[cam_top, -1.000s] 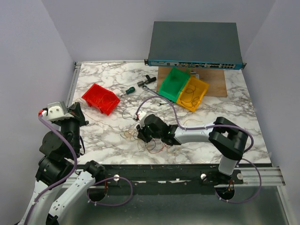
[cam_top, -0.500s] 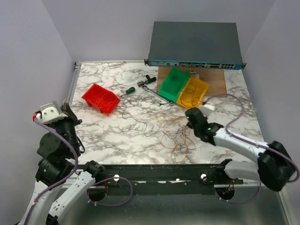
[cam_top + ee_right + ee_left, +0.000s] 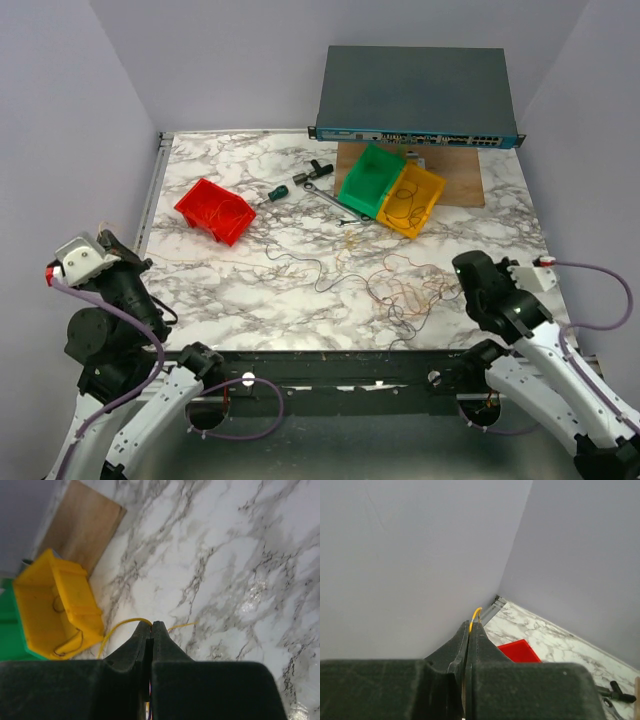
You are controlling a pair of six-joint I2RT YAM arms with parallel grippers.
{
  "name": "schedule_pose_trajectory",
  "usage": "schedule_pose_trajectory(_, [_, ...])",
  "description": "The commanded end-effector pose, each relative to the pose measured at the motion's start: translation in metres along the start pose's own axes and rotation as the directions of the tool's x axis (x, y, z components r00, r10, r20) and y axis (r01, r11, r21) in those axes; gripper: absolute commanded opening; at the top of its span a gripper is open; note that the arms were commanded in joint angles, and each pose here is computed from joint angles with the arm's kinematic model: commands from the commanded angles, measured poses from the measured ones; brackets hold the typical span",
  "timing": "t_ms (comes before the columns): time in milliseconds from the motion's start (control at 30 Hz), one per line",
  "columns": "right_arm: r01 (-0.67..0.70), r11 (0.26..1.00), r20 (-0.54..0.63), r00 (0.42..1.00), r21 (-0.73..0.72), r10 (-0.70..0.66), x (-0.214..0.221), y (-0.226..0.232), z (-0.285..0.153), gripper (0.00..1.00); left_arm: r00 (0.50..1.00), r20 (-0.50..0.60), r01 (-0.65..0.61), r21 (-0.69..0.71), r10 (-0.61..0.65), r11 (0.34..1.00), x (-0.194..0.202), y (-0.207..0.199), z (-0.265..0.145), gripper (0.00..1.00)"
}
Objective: Untangle the cables
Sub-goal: Untie the cable.
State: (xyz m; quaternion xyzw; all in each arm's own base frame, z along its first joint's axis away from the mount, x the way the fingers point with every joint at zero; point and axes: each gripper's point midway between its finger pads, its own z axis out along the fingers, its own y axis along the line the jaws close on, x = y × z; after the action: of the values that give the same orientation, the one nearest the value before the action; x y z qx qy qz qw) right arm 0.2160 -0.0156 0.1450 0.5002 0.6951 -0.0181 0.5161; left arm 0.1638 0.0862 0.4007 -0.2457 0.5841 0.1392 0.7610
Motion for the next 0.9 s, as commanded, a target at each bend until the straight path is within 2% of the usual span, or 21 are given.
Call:
schedule_pose_trajectory(0, [-0.037, 0.999, 0.225, 0.974, 0.006, 0.035, -0.067, -0.008, -0.014, 0.01, 0.998, 0.043, 0.042, -0.008, -0.041, 0.999, -0.003, 0.007, -0.003, 0.0])
schedule_pose_trajectory(67, [-0.004, 1.0, 0.238, 0.971, -0.019, 0.009, -0.076, -0.002, -0.019, 0.01, 1.0, 0.007, 0.006, 0.049, -0.006, 0.999, 0.012, -0.009, -0.001, 0.0])
schedule_pose_trajectory(133, [0.017, 0.999, 0.232, 0.973, -0.043, -0.006, -0.082, 0.004, -0.023, 0.01, 0.996, -0.076, -0.044, 0.123, 0.053, 0.991, 0.035, -0.033, 0.001, 0.0])
schedule_pose_trajectory(200, [0.117, 0.985, 0.187, 0.978, -0.126, -0.092, -0.073, 0.026, -0.026, 0.01, 0.979, -0.178, -0.059, 0.219, 0.1, 0.974, 0.059, -0.057, -0.003, 0.0])
schedule_pose_trajectory(233, [0.154, 0.972, 0.159, 0.979, -0.178, -0.126, -0.066, 0.037, -0.027, 0.08, 0.965, -0.23, -0.068, 0.239, 0.125, 0.969, 0.073, -0.063, -0.006, 0.0])
schedule_pose_trajectory(333, [0.225, 0.936, 0.064, 0.974, -0.27, -0.216, -0.036, 0.058, -0.026, 0.89, 0.942, -0.301, -0.061, 0.285, 0.15, 0.957, 0.097, -0.079, -0.01, 0.0])
schedule_pose_trajectory(367, [0.264, 0.912, 0.024, 0.962, -0.314, -0.271, -0.023, 0.068, -0.027, 0.95, 0.938, -0.31, -0.055, 0.302, 0.152, 0.952, 0.101, -0.083, -0.011, 0.0])
schedule_pose_trajectory(433, [0.377, 0.809, -0.031, 0.899, -0.451, -0.437, 0.006, 0.089, -0.035, 0.96, 0.934, -0.321, -0.045, 0.337, 0.159, 0.941, 0.105, -0.089, -0.014, 0.0])
schedule_pose_trajectory(500, [0.418, 0.675, -0.063, 0.822, -0.608, -0.566, 0.036, 0.109, -0.05, 0.96, 0.93, -0.326, -0.045, 0.36, 0.171, 0.932, 0.107, -0.092, -0.017, 0.0])
schedule_pose_trajectory(567, [0.377, 0.509, -0.061, 0.755, -0.773, -0.653, 0.064, 0.127, -0.074, 0.96, 0.925, -0.337, -0.05, 0.358, 0.178, 0.933, 0.11, -0.09, -0.018, 0.0])
schedule_pose_trajectory(633, [0.306, 0.382, -0.066, 0.7, -0.872, -0.711, 0.085, 0.139, -0.096, 0.95, 0.92, -0.345, -0.058, 0.354, 0.188, 0.934, 0.114, -0.089, -0.018, 0.0])
schedule_pose_trajectory(767, [0.251, 0.256, -0.055, 0.606, -0.933, -0.794, 0.115, 0.148, -0.116, 0.94, 0.915, -0.355, -0.057, 0.351, 0.189, 0.935, 0.117, -0.09, -0.018, 0.0])
schedule_pose_trajectory(867, [0.257, 0.212, -0.034, 0.56, -0.943, -0.828, 0.136, 0.152, -0.123, 0.94, 0.916, -0.355, -0.059, 0.34, 0.187, 0.938, 0.117, -0.089, -0.017, 0.0])
